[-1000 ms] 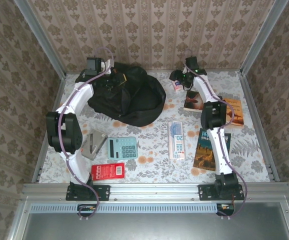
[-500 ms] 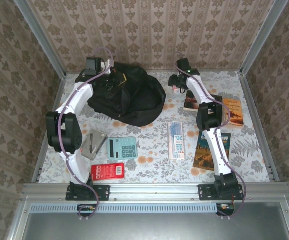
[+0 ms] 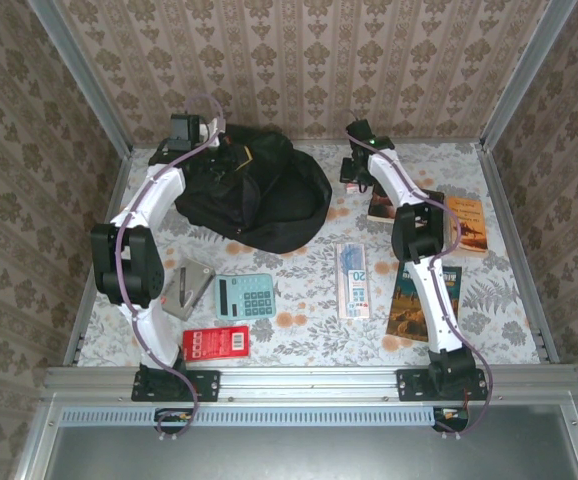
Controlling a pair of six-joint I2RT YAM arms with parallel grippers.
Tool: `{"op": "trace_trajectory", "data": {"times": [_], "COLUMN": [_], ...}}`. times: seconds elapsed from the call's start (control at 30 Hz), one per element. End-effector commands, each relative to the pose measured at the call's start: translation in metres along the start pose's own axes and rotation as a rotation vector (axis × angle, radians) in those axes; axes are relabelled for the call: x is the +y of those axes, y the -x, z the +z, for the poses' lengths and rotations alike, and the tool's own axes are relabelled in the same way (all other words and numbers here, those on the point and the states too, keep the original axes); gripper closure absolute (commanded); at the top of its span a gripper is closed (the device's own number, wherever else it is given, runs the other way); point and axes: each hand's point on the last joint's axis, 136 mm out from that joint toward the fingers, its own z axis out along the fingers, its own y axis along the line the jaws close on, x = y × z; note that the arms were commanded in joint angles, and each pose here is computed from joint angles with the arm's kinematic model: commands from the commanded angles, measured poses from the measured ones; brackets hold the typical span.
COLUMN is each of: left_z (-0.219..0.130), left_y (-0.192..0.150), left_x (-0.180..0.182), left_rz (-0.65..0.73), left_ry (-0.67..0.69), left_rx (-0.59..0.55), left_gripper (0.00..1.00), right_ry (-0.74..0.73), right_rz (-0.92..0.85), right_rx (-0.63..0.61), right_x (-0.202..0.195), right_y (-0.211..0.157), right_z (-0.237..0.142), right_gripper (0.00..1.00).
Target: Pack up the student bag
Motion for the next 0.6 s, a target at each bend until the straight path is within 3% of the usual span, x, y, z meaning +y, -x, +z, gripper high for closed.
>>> {"op": "trace_trajectory", "data": {"times": [0.0,0.3,0.57], "left_z": [-0.014,-0.021,-0.019], "left_y": [0.011,0.014,0.008], "left_x": [-0.022,-0.066,-0.148], "left_rz": [0.048,0.134,0.304], "left_ry": [-0.041,-0.115,-0.184], "left_rx": [-0.039,-0.022,0.022], "left_gripper": [1.0,1.0,1.0], "right_ry": [0.044,0.188,0.473], "right_rz": [0.031,0.102,0.066], "right_rx": [-0.006,-0.169,-0.17], "right_x": [0.009,0.018,0.085], "right_y": [-0.007,-0.02,-0.05], "right_z": [-0.048,-0.155,-0.219], "right_gripper": [0.53,0.55,0.54]}}
